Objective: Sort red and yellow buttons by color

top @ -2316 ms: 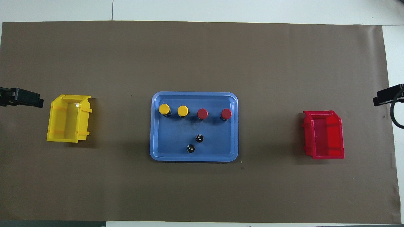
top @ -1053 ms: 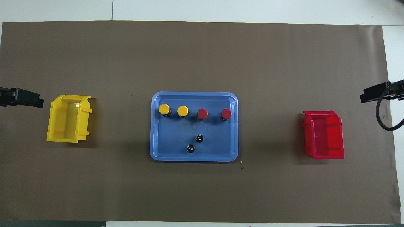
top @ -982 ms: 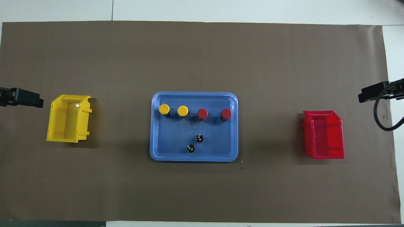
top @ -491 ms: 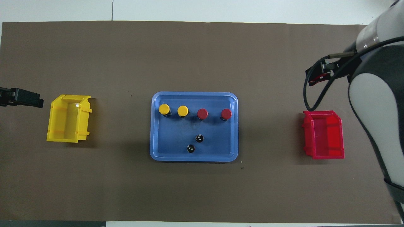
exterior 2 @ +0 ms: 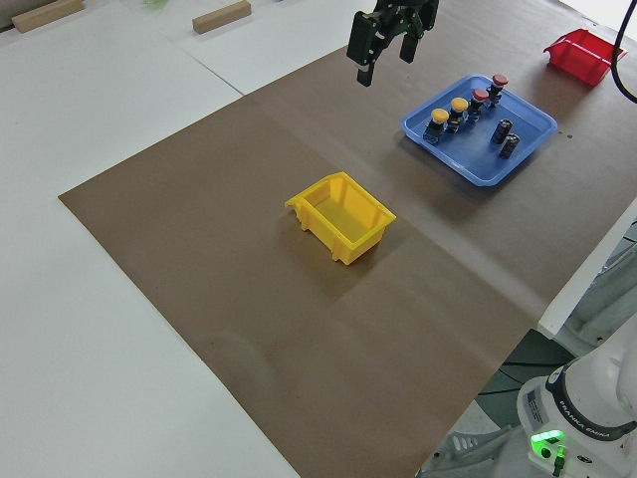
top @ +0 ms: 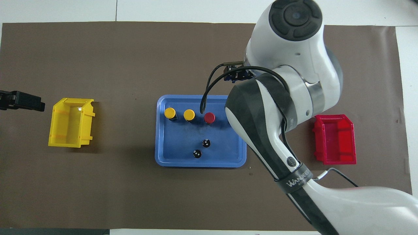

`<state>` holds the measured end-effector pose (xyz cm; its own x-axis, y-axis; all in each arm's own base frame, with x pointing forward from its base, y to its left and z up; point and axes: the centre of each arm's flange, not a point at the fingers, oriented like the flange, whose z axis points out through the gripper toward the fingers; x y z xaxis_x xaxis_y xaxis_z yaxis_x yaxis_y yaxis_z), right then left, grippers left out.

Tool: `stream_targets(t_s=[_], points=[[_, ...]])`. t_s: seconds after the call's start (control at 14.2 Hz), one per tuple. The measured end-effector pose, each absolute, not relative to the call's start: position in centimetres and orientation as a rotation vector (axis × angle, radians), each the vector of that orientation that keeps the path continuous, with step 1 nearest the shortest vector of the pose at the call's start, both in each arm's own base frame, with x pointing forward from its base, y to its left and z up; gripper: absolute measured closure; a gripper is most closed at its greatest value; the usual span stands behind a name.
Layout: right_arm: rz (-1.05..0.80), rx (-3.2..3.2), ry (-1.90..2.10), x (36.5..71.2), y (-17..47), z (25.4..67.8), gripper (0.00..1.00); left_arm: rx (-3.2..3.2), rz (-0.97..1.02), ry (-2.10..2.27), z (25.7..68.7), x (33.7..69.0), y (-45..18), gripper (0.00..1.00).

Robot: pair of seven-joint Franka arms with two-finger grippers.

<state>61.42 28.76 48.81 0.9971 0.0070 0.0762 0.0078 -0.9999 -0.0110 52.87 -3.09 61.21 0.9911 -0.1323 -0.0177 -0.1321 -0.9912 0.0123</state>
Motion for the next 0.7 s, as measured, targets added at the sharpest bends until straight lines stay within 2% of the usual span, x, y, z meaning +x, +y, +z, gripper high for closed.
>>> stream_targets(t_s=[0.14, 0.28, 0.56, 0.7], points=[[-0.118, -3.121, -0.005, 59.7, 30.1, 43.8, 0.00, 3.123, -0.029, -0.207, 61.2, 52.9, -3.1, 0.00], [-0.089, -3.129, -0.020, 57.9, 31.1, 40.5, 0.00, 3.123, -0.029, -0.207, 61.2, 52.9, -3.1, 0.00], [-0.022, -3.151, -0.046, 55.3, 31.0, 36.4, 0.03, 3.122, -0.095, -0.201, 60.9, 52.4, -3.2, 0.00], [-0.020, -3.151, -0.057, 54.6, 31.1, 35.7, 0.07, 3.121, -0.085, -0.126, 60.9, 52.4, -3.9, 0.00]])
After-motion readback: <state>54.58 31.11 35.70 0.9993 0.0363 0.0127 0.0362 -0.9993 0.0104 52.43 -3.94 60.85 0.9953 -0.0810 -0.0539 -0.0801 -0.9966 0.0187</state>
